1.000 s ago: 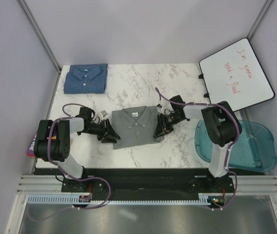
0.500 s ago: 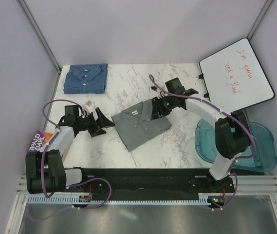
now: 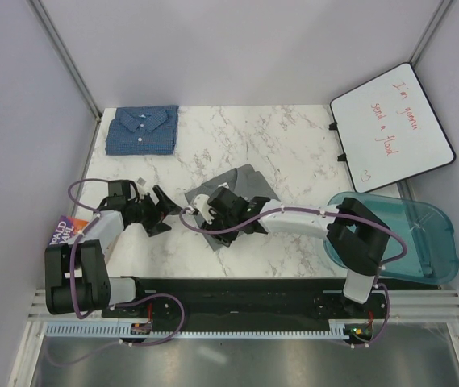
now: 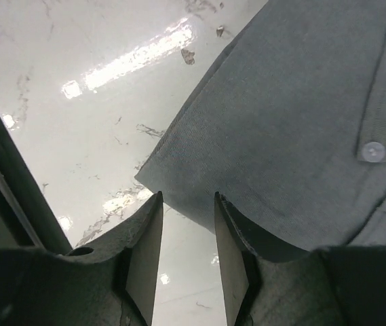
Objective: Fold and stack the long sleeve shirts
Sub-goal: Neatly place the folded shirt to the corner
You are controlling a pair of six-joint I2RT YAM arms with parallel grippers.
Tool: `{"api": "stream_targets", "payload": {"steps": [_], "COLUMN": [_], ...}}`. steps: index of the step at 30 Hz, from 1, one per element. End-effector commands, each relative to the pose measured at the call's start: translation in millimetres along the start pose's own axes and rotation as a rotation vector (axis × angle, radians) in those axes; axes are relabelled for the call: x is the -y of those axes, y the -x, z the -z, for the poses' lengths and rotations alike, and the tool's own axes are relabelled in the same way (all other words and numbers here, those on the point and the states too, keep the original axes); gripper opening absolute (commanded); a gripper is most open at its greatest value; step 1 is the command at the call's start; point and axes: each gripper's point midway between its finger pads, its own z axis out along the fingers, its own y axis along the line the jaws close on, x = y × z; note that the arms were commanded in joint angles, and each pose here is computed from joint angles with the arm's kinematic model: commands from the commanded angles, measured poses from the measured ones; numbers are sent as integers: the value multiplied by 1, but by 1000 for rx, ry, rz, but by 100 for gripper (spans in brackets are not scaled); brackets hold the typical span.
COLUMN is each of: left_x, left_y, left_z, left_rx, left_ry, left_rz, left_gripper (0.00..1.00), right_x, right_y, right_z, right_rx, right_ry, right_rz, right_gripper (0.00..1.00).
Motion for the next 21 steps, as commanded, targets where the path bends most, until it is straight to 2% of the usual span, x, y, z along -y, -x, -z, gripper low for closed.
{"api": "stream_targets", "payload": {"steps": [1,8,14,21], "left_x": [1,-6,-8,-12], "left_y": [7,7,6,9], "left_z": [3,4,3,-1], "left_rx": [43,71,74,92], "left_ry": [10,38,43,48], "left_rz": [14,-3,1,-2], "left_gripper": [91,91,91,91], "right_x": [2,-13,-22,-24], "right_y": [18,13,25,3], "right_z": [-12,-27,-19,-46], "right_rx": [34,8,33,-35], "right_ry": [-42,8,21,24], "right_rz": [21,-19,-18,-28], "right_gripper": [45,41,45,49]}}
